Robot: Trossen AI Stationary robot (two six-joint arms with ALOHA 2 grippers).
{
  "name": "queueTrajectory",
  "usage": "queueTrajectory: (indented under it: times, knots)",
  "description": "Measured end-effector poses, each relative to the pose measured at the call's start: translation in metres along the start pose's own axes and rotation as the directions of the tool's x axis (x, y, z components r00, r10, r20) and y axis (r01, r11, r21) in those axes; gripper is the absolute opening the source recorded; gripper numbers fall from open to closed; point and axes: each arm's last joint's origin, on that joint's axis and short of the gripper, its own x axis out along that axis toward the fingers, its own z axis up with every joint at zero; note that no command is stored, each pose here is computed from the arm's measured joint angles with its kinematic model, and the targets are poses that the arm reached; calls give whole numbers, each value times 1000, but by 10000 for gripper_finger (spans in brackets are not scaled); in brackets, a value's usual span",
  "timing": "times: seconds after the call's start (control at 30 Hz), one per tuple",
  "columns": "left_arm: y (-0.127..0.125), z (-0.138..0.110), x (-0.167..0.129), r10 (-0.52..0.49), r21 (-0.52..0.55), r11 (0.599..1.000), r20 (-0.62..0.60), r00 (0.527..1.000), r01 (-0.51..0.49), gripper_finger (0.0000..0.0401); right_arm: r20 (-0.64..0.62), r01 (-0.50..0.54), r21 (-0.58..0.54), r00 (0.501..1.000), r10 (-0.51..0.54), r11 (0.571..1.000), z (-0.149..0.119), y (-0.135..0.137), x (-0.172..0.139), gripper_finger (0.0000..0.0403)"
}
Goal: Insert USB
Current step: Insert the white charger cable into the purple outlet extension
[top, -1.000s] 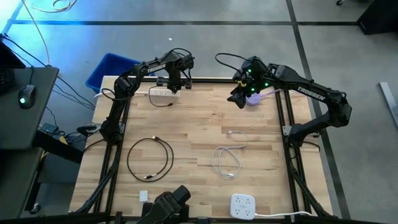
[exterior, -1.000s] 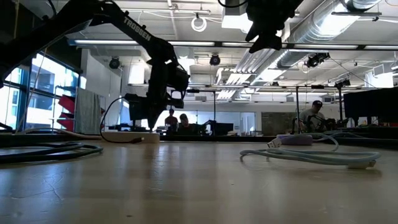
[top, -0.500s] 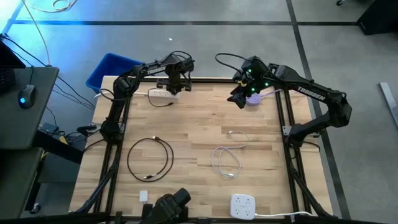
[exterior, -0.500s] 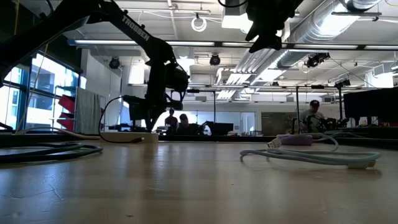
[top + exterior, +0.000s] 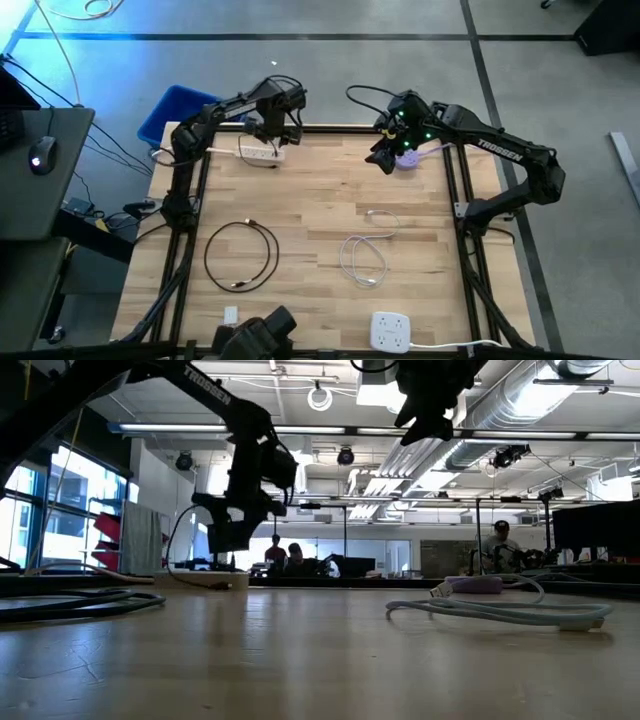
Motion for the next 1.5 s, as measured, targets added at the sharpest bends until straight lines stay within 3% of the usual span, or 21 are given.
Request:
queueTrajectory:
  times: [0.43, 0.83, 1.07, 1.17, 1.27, 1.43, 1.5]
  knots:
    - [48, -47, -104, -76, -88, 990, 315, 946, 109, 195, -103, -3, -72, 995, -4, 997, -13, 1, -8, 200]
    - [58, -106, -157, -222, -43, 962, 447, 867, 269, 195, -59, -13, -147, 998, 5, 989, -29, 11, -48, 200]
    - [39, -144, -170, -396, 117, 917, 374, 839, 381, 195, -174, -199, -195, 971, 166, 961, -41, 17, -50, 199]
    - [28, -164, -173, -438, 198, 898, 341, 832, 392, 195, -200, -208, -225, 966, 164, 952, -43, 17, -51, 199]
    - [17, -182, -174, -442, 266, 892, 347, 827, 365, 195, -226, -189, -180, 963, 147, 965, -44, 16, -48, 199]
    - [5, -203, -165, -409, 334, 896, 373, 833, 291, 195, -290, -2, -62, 957, -16, 998, -41, 9, -29, 199]
    - [3, -210, -164, -430, 381, 877, 348, 833, 294, 195, -329, 31, -13, 944, -33, 999, -39, 6, -18, 199]
